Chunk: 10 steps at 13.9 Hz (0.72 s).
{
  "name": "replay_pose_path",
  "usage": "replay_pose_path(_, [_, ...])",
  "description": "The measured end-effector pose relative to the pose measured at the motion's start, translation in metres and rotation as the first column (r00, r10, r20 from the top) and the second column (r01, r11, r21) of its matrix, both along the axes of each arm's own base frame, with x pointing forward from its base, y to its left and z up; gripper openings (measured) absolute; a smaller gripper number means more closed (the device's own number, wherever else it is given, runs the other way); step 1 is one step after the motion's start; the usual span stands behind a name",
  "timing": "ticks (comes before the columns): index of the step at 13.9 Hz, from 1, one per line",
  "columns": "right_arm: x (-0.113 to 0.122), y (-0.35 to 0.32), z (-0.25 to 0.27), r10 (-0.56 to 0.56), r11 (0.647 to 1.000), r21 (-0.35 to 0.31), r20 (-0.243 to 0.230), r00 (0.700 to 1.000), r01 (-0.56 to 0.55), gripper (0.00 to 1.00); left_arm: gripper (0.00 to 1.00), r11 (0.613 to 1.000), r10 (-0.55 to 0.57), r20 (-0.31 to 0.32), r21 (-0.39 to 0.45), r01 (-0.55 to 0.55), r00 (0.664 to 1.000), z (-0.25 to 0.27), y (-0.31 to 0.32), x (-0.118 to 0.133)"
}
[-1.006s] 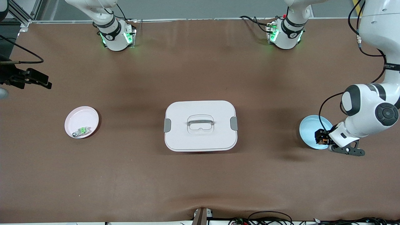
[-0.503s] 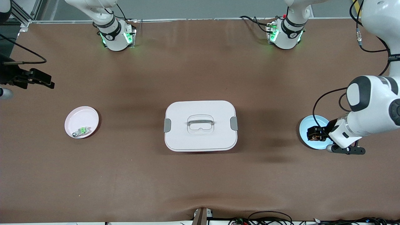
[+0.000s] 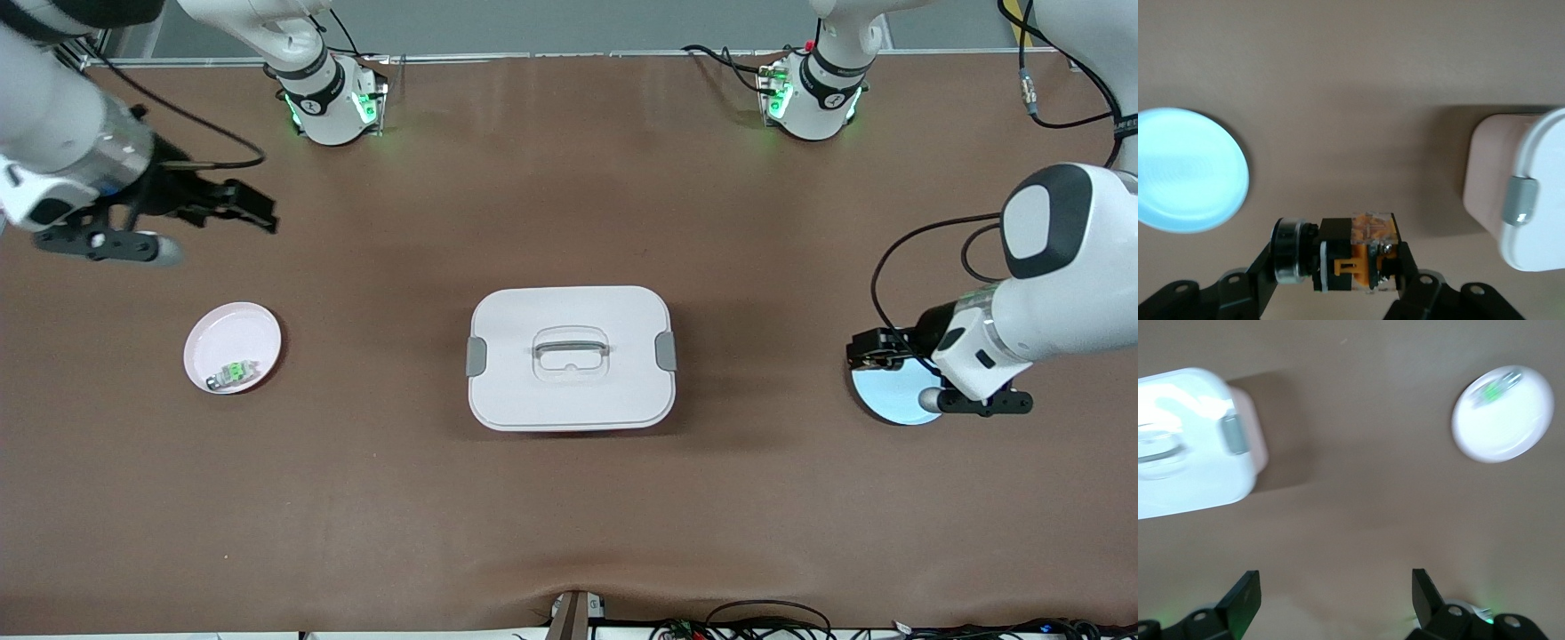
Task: Transfer orange switch to right arm and place
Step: 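Carry the switch above the box while the right gripper reaches toward it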
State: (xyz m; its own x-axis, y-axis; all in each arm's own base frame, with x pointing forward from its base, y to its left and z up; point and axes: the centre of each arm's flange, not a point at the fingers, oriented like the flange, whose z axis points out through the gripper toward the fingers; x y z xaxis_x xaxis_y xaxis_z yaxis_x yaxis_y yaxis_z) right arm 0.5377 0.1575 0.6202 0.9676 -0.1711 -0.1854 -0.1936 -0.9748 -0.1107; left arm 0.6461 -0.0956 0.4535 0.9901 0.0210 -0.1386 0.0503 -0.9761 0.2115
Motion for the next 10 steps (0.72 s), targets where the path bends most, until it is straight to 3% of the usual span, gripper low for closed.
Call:
replay_pose_path(2, [-0.003, 0.025, 0.004, -0.063, 0.995, 0.07, -0.007, 0.998, 0.064, 1.0, 0.72, 0.999, 0.034, -0.026, 0.0, -0.034, 0.999, 0.012, -0.024, -0.007])
replay_pose_path(5, [-0.007, 0.058, -0.005, -0.128, 0.979, 0.164, 0.026, 0.991, 0.122, 1.0, 0.72, 0.994, 0.112, -0.073, 0.002, -0.112, 0.991, 0.035, -0.068, -0.02])
replay_pose_path(10, [-0.043, 0.13, -0.042, -0.294, 0.911, 0.321, 0.06, 0.954, 0.26, 1.0, 0.72, 0.974, 0.227, -0.159, 0.029, -0.226, 0.961, 0.059, -0.159, -0.06])
